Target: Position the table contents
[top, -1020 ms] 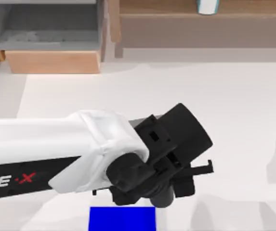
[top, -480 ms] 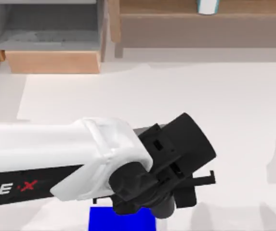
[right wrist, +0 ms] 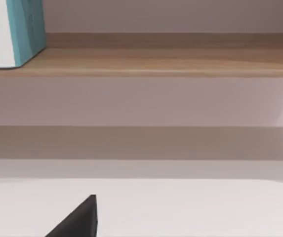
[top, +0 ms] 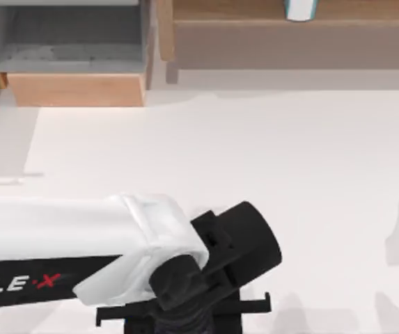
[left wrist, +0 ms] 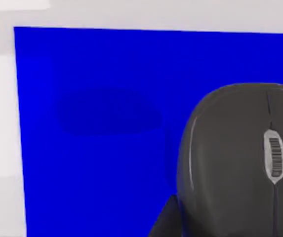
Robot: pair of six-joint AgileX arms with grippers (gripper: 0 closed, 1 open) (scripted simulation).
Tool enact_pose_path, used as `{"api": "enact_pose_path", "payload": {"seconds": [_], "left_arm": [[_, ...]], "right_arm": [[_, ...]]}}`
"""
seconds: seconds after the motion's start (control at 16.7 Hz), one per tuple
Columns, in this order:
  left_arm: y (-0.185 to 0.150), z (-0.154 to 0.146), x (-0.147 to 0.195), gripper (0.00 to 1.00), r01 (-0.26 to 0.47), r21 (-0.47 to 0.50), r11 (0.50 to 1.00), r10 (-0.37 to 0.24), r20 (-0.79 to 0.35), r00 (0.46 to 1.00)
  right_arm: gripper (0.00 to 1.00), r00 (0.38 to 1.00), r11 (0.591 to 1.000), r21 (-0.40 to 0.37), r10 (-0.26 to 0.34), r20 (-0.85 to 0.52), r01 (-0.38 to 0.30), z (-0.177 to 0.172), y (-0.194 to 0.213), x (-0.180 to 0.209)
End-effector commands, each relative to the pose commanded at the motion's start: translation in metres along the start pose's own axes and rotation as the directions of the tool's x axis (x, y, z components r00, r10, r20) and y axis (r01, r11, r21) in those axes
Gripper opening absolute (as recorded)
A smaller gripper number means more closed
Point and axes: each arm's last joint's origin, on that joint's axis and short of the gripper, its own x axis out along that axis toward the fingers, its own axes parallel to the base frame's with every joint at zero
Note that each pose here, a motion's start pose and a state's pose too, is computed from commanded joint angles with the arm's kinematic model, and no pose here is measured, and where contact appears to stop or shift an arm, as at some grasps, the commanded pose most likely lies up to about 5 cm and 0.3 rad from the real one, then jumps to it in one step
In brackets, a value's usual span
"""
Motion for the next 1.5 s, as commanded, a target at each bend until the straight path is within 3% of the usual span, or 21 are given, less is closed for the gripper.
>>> {"api": "enact_pose_path", "payload": {"seconds": [0.12, 0.42, 1.2, 1.5], "left_arm": [[0.0059, -0.0044, 0.0097, 0.00, -0.049, 0.010, 0.999, 0.049, -0.041, 0.998], [0.0059, -0.0044, 0.0097, 0.00, -0.049, 0.010, 0.999, 0.049, -0.041, 0.998], [0.0059, -0.0044, 0.0097, 0.98, -0.049, 0.010, 0.999, 0.049, -0.041, 0.998], [0.0059, -0.0044, 0.0097, 1.00, -0.049, 0.010, 0.999, 0.049, -0.041, 0.998]], "right_arm": [[1.00, 1.000, 1.000, 0.000, 0.000, 0.000, 0.000, 0.0000, 0.0000, 0.0000], [1.00, 1.000, 1.000, 0.000, 0.000, 0.000, 0.000, 0.0000, 0.0000, 0.0000], [1.00, 1.000, 1.000, 0.000, 0.000, 0.000, 0.000, 0.0000, 0.0000, 0.0000], [1.00, 1.000, 1.000, 0.000, 0.000, 0.000, 0.000, 0.0000, 0.0000, 0.0000]]}}
